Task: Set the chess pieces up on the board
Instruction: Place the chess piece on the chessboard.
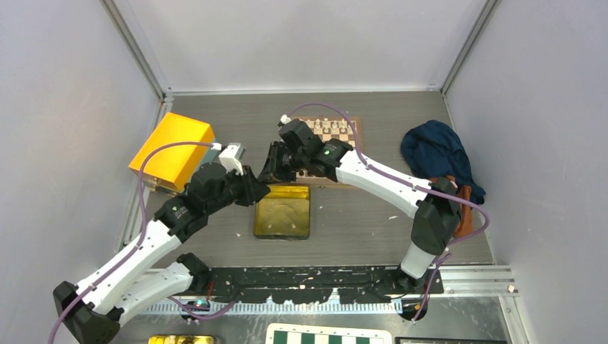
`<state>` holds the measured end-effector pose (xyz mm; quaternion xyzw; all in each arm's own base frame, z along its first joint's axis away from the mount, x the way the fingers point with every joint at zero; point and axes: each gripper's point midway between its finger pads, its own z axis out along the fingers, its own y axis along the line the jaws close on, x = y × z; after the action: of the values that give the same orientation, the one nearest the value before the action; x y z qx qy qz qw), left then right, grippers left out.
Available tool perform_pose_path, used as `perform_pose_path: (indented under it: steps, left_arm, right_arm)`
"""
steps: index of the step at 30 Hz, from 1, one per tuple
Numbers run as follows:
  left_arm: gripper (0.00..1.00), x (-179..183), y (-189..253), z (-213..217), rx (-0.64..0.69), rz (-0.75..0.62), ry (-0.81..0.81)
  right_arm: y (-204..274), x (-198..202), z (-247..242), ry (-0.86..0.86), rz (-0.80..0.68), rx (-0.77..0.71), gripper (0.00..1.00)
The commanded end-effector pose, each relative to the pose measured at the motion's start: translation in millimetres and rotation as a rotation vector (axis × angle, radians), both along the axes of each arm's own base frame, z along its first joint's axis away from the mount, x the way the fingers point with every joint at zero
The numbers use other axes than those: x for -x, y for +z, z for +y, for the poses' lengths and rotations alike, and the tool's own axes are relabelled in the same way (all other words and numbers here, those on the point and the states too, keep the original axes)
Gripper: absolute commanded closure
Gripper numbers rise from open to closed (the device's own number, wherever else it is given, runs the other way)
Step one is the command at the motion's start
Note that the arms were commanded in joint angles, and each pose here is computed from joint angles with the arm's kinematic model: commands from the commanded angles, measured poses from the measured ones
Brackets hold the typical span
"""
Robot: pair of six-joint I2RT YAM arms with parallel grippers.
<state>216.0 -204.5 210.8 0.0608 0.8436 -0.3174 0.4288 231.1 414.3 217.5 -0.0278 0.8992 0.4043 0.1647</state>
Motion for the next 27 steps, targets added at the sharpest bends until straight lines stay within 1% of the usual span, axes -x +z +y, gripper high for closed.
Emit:
perform_pose_path:
  steps: [1, 9, 27]
  left_arm:
    - [1.00, -7.9, 42.6, -6.2, 0.083, -0.144, -0.020]
    - [1.00, -1.6, 36.0, -1.9, 0.056, -0.122, -0.030]
    - [1.00, 8.9, 6.9, 12.6, -0.021, -0.059, -0.014]
  right_arm:
    - [-0.8, 24.3, -0.1, 0.081, 0.021, 0.007, 0.72]
    - [7.4, 22.3, 0.0, 0.086, 0.008, -0.008, 0.69]
    - [30.0, 16.6, -7.1, 0.096, -0.025, -0.047, 0.68]
